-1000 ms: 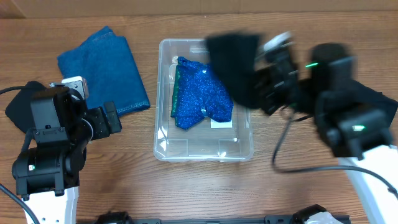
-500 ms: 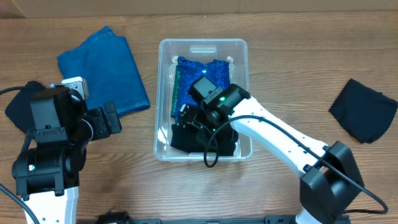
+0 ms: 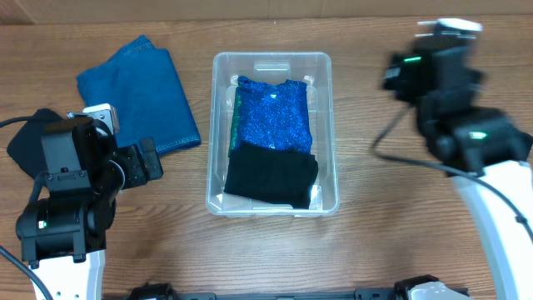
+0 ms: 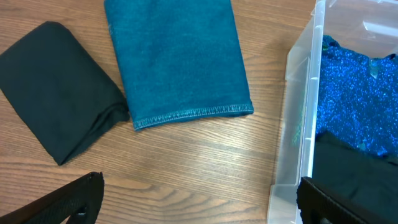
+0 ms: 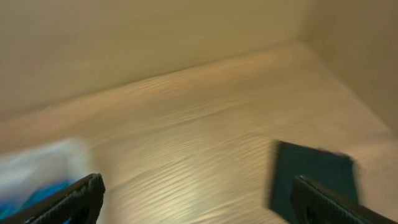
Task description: Pack container
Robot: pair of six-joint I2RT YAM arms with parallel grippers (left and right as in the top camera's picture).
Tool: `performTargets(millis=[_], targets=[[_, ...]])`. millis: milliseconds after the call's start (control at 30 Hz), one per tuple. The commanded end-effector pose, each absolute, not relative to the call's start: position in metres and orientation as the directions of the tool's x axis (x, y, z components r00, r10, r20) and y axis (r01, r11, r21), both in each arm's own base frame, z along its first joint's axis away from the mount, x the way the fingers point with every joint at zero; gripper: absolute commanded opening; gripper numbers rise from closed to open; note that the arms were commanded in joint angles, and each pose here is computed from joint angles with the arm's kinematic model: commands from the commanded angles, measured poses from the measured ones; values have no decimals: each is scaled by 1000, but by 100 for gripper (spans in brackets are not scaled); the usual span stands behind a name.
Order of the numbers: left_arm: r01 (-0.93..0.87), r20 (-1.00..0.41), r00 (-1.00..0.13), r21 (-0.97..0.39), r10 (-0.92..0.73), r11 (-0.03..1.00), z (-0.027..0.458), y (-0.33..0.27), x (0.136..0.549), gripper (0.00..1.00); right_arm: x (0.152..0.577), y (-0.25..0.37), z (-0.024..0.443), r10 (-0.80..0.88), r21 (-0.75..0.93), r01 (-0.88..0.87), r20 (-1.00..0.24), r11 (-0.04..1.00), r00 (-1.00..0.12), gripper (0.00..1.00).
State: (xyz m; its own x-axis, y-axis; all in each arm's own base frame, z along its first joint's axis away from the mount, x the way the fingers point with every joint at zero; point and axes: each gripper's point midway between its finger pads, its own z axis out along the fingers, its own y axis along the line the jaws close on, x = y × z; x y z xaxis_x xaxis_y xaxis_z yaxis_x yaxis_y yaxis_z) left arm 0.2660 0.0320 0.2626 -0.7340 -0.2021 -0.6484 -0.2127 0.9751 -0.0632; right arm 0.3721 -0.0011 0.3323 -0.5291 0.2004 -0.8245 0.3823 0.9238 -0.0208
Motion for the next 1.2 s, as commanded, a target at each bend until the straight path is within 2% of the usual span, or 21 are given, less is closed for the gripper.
performTargets(millis=[0, 133, 267, 467, 633, 667, 733, 833, 933, 1033, 1133, 1167], targets=[[-220, -662, -721, -65, -207, 973, 270, 32, 268, 100, 365, -97, 291, 509, 159, 580, -692, 799, -512, 100], [-220, -662, -720, -65, -207, 973, 270, 32, 268, 100, 327, -230, 217, 781, 241, 804, -496, 544, -379, 100], [-220, -662, -720, -65, -207, 973, 270, 32, 268, 100, 302, -288, 143, 886, 217, 890, -339, 401, -316, 100], [-220, -665, -718, -66, -207, 973, 271, 33, 269, 100, 304, -298, 57, 907, 178, 894, -181, 411, -380, 100], [-220, -666, -717, -66, -207, 973, 271, 33, 269, 100, 302, -291, 13, 908, 162, 893, -81, 420, -412, 99], [-220, -666, -717, -66, -207, 973, 271, 33, 269, 100, 305, -287, 12, 908, 188, 888, -70, 420, -414, 93], [-220, -667, -715, -66, -207, 973, 271, 33, 269, 100, 318, -279, 16, 905, 276, 865, -54, 419, -421, 64], [-219, -669, -714, -66, -207, 973, 271, 33, 270, 100, 327, -270, 19, 891, 337, 833, -42, 439, -452, 5], [-219, -670, -713, -66, -207, 973, 272, 33, 270, 100, 341, -254, 29, 872, 453, 774, -16, 442, -489, 4], [-219, -669, -714, -66, -207, 973, 271, 33, 270, 100, 363, -238, 62, 836, 589, 660, -50, 466, -546, 4], [-219, -669, -714, -66, -207, 973, 271, 33, 270, 100, 386, -223, 117, 801, 648, 554, -149, 523, -580, 4], [-220, -667, -715, -66, -207, 973, 271, 33, 269, 100, 398, -208, 153, 767, 665, 484, -218, 569, -603, 4]])
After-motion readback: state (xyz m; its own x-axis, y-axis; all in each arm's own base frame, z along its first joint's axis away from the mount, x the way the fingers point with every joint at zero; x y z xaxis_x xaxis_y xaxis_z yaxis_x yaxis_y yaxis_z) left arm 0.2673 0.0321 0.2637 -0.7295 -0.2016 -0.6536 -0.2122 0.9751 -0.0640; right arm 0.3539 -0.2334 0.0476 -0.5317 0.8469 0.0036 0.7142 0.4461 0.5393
